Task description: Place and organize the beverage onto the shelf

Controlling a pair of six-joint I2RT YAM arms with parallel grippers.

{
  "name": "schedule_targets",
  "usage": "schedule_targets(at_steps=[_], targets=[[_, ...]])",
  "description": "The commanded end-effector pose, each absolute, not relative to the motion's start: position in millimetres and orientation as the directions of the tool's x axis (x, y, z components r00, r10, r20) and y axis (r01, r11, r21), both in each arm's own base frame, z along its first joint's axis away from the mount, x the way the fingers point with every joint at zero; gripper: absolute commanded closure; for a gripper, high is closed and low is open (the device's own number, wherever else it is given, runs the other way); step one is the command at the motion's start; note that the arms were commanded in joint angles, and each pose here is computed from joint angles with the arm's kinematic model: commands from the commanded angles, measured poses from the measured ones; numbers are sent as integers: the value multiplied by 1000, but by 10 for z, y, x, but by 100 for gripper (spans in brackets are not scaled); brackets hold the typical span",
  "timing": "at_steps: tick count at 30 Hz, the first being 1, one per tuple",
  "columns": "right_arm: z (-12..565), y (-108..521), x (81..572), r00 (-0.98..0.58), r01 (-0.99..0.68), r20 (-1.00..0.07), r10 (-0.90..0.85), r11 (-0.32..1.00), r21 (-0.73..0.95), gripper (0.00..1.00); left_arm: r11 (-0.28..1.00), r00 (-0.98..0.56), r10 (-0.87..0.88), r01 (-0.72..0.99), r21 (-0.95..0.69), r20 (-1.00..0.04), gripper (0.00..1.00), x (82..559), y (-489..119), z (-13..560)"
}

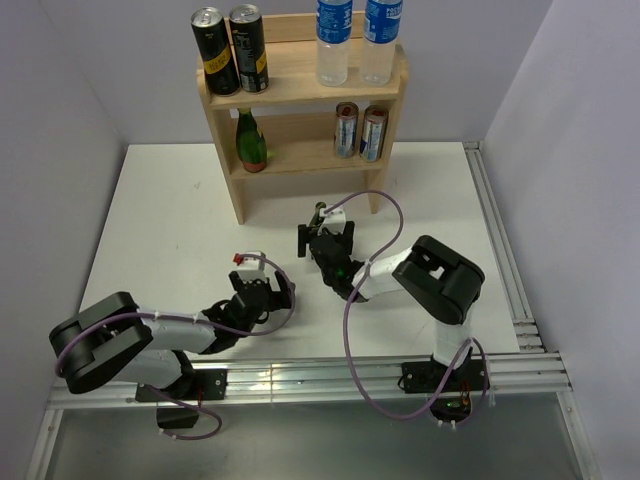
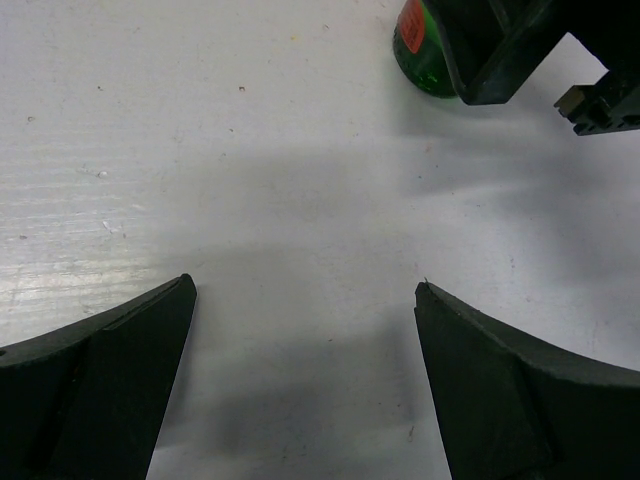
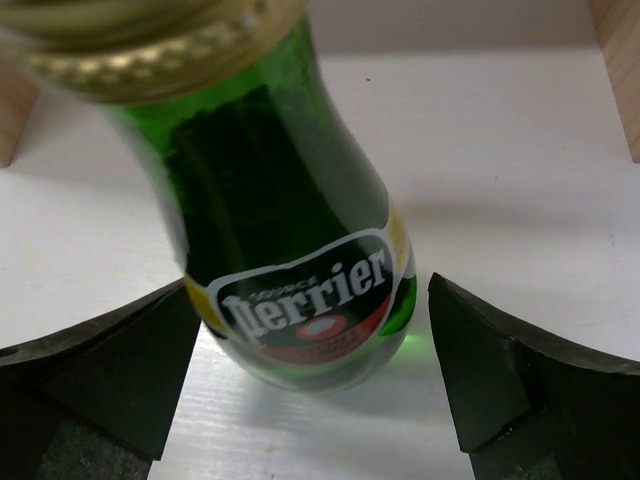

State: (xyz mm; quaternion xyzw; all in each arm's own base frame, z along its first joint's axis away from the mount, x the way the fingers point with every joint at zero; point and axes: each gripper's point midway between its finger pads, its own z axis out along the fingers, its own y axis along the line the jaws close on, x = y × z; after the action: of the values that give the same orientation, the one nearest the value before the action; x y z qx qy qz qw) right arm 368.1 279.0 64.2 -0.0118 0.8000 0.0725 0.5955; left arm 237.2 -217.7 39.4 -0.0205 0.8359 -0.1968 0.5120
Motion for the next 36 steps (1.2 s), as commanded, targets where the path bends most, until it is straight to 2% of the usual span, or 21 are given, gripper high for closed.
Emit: schedule_targets(at_steps=[1,13,17,25,30,33,36], targets=[[859,2792,3879,-215,-57,-966,142,986,158,0,902,-456,-262,198,-384,-850,2,2388,-2270,460],[711,2902,3996,-274,-24,-946,175,982,188,0,904,-475,-244,206,-376,-845,2,2402,-2365,321],[718,2897,4012,-272,-10,-945,181,982,191,6,905,-479,-241,202,-373,-844,2,2373,-2362,303],[658,2886,4050,-304,27,-940,156,987,155,7,905,-454,-261,191,-379,-852,2,2334,-2252,423],[628,2890,4069,-325,47,-932,162,987,156,11,904,-442,-278,179,-388,-853,2,2311,-2174,480],[611,2886,4084,-338,55,-926,170,985,161,22,903,-434,-290,170,-394,-853,2,2296,-2125,515],[591,2902,4097,-349,54,-924,158,987,148,45,901,-426,-303,162,-401,-853,2,2276,-2067,546]])
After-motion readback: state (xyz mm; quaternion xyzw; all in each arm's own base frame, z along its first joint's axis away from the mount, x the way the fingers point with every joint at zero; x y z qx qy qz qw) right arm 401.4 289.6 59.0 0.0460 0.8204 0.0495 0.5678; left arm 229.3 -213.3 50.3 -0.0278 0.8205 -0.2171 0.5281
